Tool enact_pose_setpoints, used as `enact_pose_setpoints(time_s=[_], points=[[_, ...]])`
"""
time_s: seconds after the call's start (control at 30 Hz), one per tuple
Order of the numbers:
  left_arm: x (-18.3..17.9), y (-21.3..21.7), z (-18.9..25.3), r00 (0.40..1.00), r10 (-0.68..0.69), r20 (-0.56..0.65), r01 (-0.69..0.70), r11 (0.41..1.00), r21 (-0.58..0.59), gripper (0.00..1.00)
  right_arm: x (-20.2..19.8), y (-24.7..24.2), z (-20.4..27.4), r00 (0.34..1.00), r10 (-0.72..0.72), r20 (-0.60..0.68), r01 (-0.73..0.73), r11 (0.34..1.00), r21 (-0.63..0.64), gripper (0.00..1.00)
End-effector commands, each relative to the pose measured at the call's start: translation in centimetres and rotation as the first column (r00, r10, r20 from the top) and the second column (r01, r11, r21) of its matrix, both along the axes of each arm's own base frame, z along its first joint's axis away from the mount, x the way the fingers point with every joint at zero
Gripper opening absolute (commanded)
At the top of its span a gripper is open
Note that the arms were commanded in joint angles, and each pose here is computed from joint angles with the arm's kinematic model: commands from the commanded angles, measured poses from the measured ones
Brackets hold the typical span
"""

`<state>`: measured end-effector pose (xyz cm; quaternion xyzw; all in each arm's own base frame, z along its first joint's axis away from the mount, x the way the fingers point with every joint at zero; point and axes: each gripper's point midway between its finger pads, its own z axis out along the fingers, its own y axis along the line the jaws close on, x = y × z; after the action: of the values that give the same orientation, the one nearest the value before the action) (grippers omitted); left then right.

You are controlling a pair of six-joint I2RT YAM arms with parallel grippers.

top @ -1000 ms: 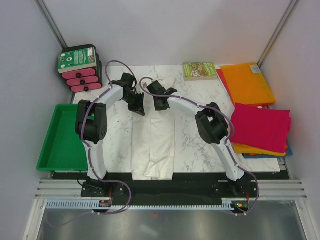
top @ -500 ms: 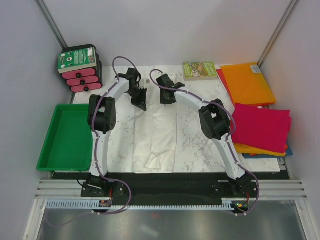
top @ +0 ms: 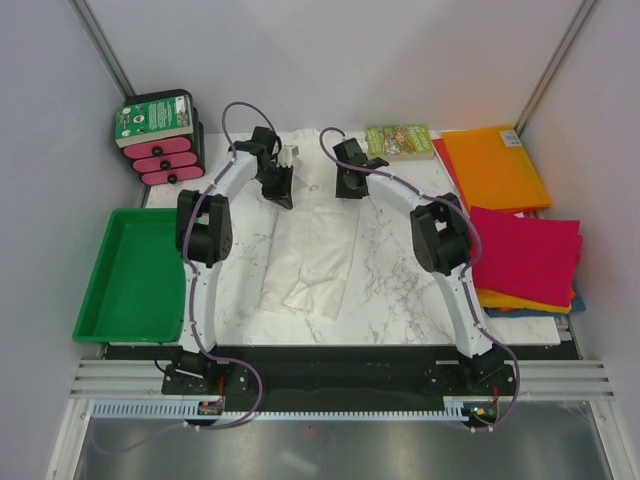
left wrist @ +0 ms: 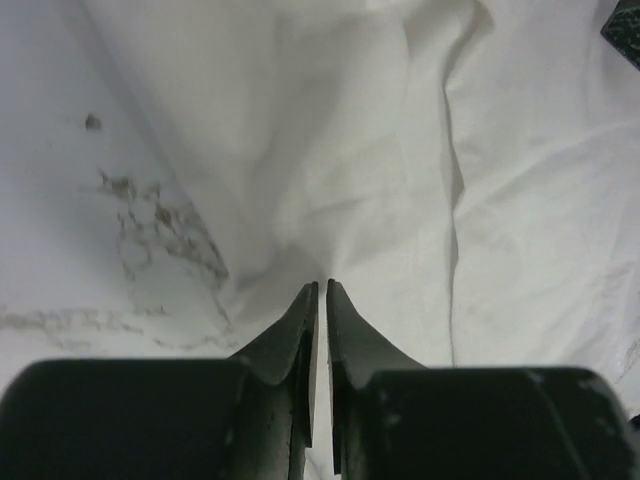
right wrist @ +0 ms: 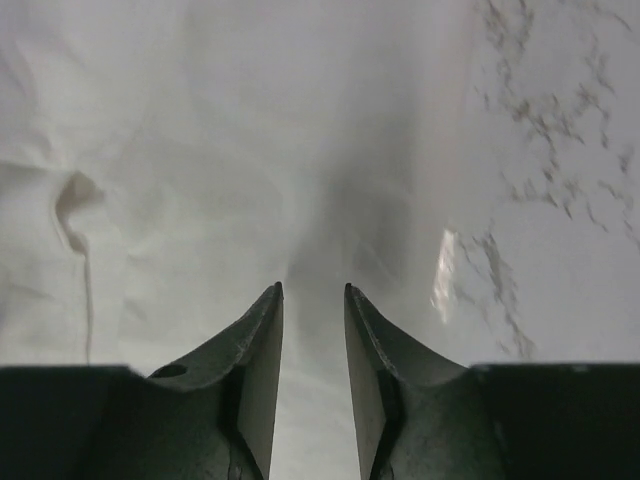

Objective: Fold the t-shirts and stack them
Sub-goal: Rotate the tshirt 90 degrees

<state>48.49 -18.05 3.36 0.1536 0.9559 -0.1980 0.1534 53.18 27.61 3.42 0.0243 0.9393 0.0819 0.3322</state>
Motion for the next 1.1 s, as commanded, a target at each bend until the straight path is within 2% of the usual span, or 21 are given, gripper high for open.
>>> enact_pose_setpoints(time_s=[0.0, 0.03, 0.07, 0.1, 0.13, 0.2, 0.23, 0.27, 0.33, 0.37, 0.47, 0.5, 0.6, 0.87, 1.07], points=[[-1.1, -0.1, 12.2, 0.955, 0.002, 0.297, 0.031, 0.994, -0.106, 0.15, -2.8, 1.4, 10.8, 0.983, 0.030, 0.183, -0.035, 0.999, 0.022, 0.40], [-2.9, 0.3, 10.9, 0.963, -0.002, 0.270, 0.030, 0.994, -0.100, 0.15, -5.0, 1.1, 11.8, 0.983, 0.043, 0.181, -0.047, 0.999, 0.014, 0.41], [-4.1, 0.7, 13.9, 0.942, -0.010, 0.336, 0.047, 0.993, -0.104, 0.15, -7.1, 2.7, 12.1, 0.980, 0.087, 0.178, -0.092, 0.996, 0.021, 0.41], [-5.3, 0.9, 13.7, 0.941, -0.024, 0.337, 0.061, 0.993, -0.098, 0.15, -9.0, 3.3, 13.6, 0.975, 0.112, 0.191, -0.124, 0.991, 0.050, 0.41], [-7.5, 1.5, 11.8, 0.957, -0.044, 0.286, 0.068, 0.995, -0.077, 0.15, -11.6, 3.1, 10.8, 0.983, 0.136, 0.125, -0.141, 0.990, 0.031, 0.39], [-9.9, 2.6, 11.8, 0.951, -0.092, 0.297, 0.106, 0.994, -0.031, 0.12, -15.9, 4.8, 10.5, 0.981, 0.166, 0.097, -0.173, 0.983, 0.064, 0.29], [-12.2, 3.5, 9.3, 0.968, -0.114, 0.224, 0.117, 0.993, -0.002, 0.11, -18.1, 4.3, 7.6, 0.984, 0.171, 0.049, -0.173, 0.984, 0.040, 0.24], [-13.3, 4.2, 9.5, 0.962, -0.134, 0.239, 0.132, 0.991, 0.025, 0.09, -20.3, 5.2, 6.9, 0.980, 0.193, 0.043, -0.195, 0.980, 0.038, 0.17], [-16.3, 5.7, 7.2, 0.976, -0.134, 0.172, 0.131, 0.991, 0.030, 0.08, -22.9, 4.4, 4.7, 0.989, 0.146, 0.004, -0.146, 0.988, 0.048, 0.09], [-17.1, 6.1, 8.4, 0.970, -0.124, 0.207, 0.130, 0.991, -0.014, 0.08, -24.2, 4.9, 4.3, 0.987, 0.158, -0.001, -0.158, 0.986, 0.057, 0.05], [-19.6, 6.9, 7.6, 0.974, -0.108, 0.198, 0.120, 0.992, -0.046, 0.09, -26.6, 5.3, 3.7, 0.990, 0.139, 0.014, -0.139, 0.987, 0.082, 0.01], [-20.0, 7.3, 8.4, 0.968, -0.101, 0.229, 0.116, 0.992, -0.050, 0.08, -27.3, 5.3, 3.5, 0.992, 0.128, 0.012, -0.129, 0.988, 0.089, 0.01], [-21.7, 7.4, 7.7, 0.970, -0.103, 0.219, 0.120, 0.991, -0.065, 0.09, -28.5, 5.6, 2.7, 0.991, 0.132, 0.015, -0.133, 0.989, 0.068, 0.00], [-21.8, 7.3, 7.8, 0.970, -0.102, 0.223, 0.121, 0.990, -0.071, 0.09, -29.7, 4.7, -0.1, 0.995, 0.089, -0.042, -0.088, 0.996, 0.024, 0.02], [-21.6, 7.1, 7.0, 0.978, -0.105, 0.182, 0.122, 0.989, -0.087, 0.10, -32.4, 1.7, -2.9, 0.988, 0.068, -0.142, -0.073, 0.997, -0.030, 0.06]])
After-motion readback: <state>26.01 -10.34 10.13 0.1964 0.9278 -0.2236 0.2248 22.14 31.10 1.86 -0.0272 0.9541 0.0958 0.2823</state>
